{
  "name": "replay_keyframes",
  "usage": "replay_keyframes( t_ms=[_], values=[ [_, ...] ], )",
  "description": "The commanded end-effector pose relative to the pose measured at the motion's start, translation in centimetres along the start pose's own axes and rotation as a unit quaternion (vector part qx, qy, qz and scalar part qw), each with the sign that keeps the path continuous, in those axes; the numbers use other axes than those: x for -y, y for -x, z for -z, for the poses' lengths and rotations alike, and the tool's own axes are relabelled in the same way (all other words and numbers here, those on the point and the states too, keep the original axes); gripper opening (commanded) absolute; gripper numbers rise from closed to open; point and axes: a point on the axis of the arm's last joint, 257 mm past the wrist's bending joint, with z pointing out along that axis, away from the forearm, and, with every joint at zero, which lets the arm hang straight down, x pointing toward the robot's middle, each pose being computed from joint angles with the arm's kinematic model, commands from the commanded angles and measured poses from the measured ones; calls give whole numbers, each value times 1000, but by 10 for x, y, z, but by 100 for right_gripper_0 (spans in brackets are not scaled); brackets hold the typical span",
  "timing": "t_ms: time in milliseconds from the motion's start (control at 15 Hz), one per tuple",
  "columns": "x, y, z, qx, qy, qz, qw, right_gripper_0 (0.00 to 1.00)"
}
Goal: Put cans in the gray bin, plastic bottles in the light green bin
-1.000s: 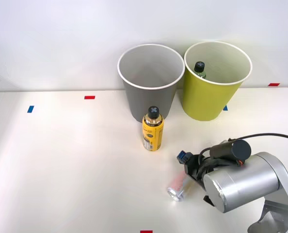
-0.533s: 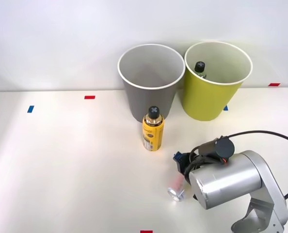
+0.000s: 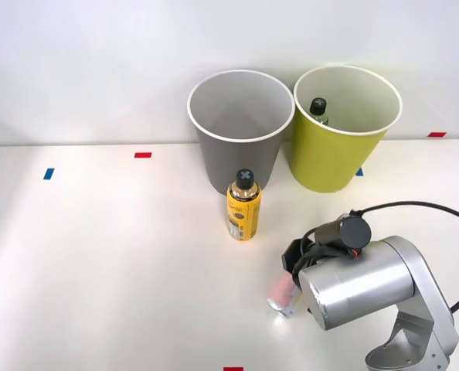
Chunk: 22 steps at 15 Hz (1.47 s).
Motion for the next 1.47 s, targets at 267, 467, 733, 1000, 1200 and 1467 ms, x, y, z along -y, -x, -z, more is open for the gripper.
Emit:
replay_keyframes(
  t_ms=[267,467,733,1000,1200,1467],
  values=[
    [-7,32,26,25,39,-26,999,0],
    [3,69,59,59,79,-4,995,0],
    [9,115,100,158,123,40,979,0],
    [23,146,138,303,159,78,936,0],
    [33,171,159,365,159,71,915,0],
    [-6,196,204,439,226,91,865,0]
  ],
)
